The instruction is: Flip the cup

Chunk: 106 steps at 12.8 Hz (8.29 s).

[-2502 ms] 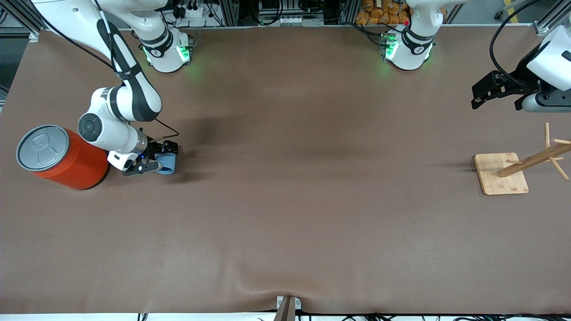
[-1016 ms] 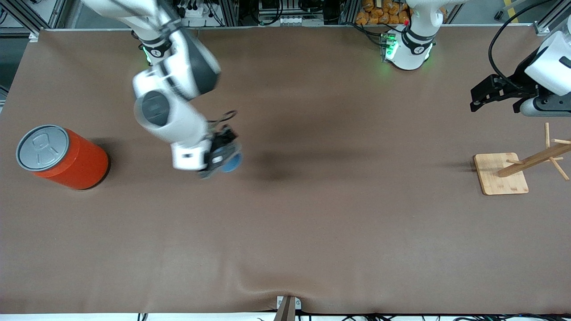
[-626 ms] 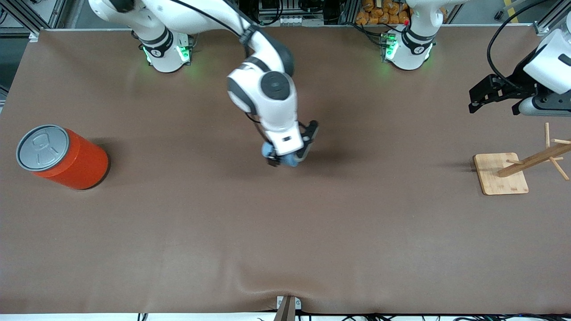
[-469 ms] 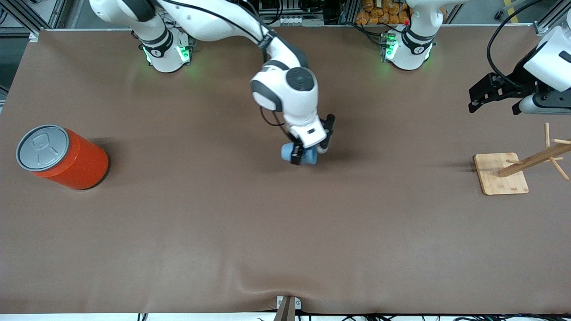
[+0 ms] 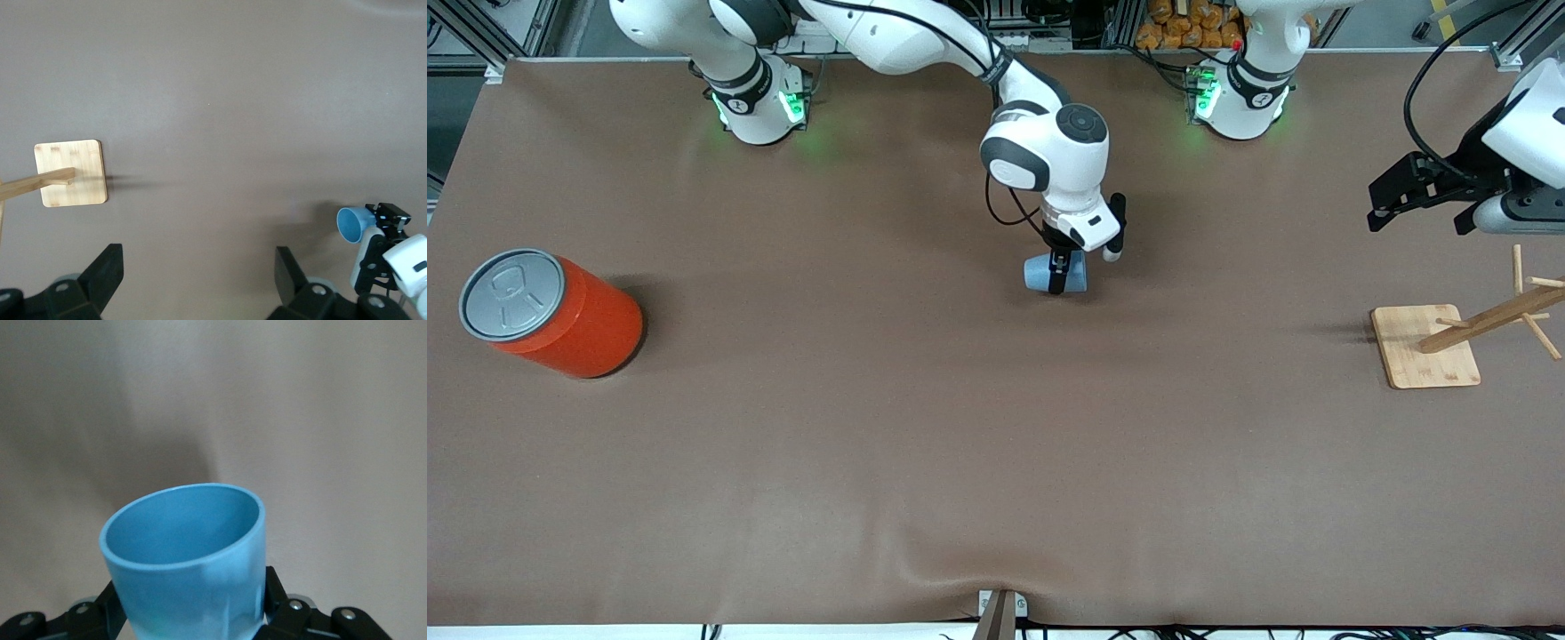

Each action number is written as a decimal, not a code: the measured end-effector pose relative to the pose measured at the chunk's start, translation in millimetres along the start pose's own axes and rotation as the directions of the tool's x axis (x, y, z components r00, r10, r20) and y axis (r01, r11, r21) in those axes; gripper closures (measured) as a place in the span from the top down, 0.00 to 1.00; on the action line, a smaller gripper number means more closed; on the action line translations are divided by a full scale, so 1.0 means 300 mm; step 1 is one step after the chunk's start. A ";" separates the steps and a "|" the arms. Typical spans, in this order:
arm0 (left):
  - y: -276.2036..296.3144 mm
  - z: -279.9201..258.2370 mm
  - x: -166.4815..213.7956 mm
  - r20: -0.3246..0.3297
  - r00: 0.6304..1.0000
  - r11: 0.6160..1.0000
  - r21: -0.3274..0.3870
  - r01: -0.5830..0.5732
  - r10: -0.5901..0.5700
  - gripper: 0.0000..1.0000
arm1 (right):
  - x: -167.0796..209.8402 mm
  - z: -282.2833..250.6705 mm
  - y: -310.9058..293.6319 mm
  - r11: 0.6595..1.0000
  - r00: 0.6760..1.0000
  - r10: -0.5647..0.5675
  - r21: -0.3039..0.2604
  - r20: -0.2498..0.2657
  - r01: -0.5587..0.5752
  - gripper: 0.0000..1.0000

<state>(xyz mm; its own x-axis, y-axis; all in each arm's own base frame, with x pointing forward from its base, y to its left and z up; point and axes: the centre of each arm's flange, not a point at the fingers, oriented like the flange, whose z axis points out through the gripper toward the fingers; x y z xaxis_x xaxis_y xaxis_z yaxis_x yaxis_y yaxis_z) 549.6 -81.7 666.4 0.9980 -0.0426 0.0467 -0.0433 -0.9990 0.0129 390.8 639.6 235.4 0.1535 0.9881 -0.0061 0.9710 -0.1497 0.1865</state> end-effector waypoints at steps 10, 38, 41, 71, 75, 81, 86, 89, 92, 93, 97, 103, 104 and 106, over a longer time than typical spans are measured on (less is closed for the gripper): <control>0.000 -0.003 0.000 -0.002 1.000 1.000 0.000 0.000 0.000 1.00 | 0.009 0.138 -0.088 0.998 0.997 0.046 -0.054 0.058 -0.043 0.98; -0.036 0.004 0.009 0.000 1.000 1.000 0.000 0.019 -0.019 1.00 | -1.318 -0.977 1.166 0.587 0.572 0.805 -0.072 0.158 -0.806 1.00; -0.036 0.012 0.013 0.005 1.000 1.000 -0.001 0.018 -0.018 1.00 | -1.615 -1.058 1.236 0.444 0.439 0.884 0.004 0.163 -0.896 1.00; 0.346 1.336 -0.208 0.402 0.915 0.664 -0.695 0.276 0.040 1.00 | -2.014 -1.239 1.065 0.059 0.063 0.983 0.030 0.175 -0.998 1.00; 0.328 1.448 -0.311 0.381 0.925 0.571 -0.761 0.307 0.011 1.00 | -2.024 -1.232 1.054 0.056 0.060 0.977 0.022 0.206 -0.998 1.00; 0.376 1.581 -0.424 0.367 0.926 0.509 -0.783 0.358 -0.088 0.83 | -2.027 -1.231 1.054 0.055 0.058 0.977 0.021 0.207 -0.998 1.00; 0.443 1.617 -0.492 0.360 0.925 0.532 -0.764 0.367 -0.121 0.82 | -2.033 -1.231 1.055 0.052 0.055 0.977 0.020 0.207 -0.998 1.00; 0.455 1.637 -0.528 0.380 0.916 0.531 -0.753 0.388 -0.131 0.82 | -2.033 -1.232 1.055 0.052 0.055 0.977 0.020 0.206 -0.998 1.00; 0.492 1.656 -0.567 0.402 0.904 0.523 -0.745 0.414 -0.143 0.79 | -2.033 -1.232 1.055 0.052 0.055 0.977 0.020 0.206 -0.998 1.00; 0.507 1.663 -0.579 0.406 0.902 0.517 -0.746 0.419 -0.145 0.78 | -2.033 -1.232 1.055 0.052 0.056 0.977 0.020 0.206 -0.998 1.00; 0.531 1.706 -0.614 0.415 0.899 0.507 -0.750 0.426 -0.140 0.68 | -2.031 -1.232 1.055 0.054 0.057 0.977 0.021 0.206 -0.998 1.00; 0.570 1.694 -0.584 0.401 0.907 0.492 -0.769 0.409 -0.126 0.11 | -2.031 -1.232 1.055 0.054 0.057 0.977 0.021 0.207 -0.998 1.00; 0.577 1.688 -0.576 0.397 0.909 0.490 -0.772 0.404 -0.125 0.10 | -2.031 -1.232 1.055 0.054 0.057 0.977 0.021 0.207 -0.998 1.00; 0.579 1.670 -0.537 0.389 0.910 0.482 -0.776 0.407 -0.142 0.07 | -2.032 -1.231 1.055 0.053 0.056 0.977 0.020 0.207 -0.998 1.00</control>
<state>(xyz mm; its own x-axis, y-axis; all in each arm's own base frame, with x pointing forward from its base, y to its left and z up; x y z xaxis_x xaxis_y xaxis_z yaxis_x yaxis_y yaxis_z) 404.3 -255.8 160.7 0.9323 0.0977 -0.3482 0.3499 -0.4872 0.8002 536.7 2.6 661.1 0.9950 -0.0979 -0.0216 -0.0980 -0.9952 -0.0041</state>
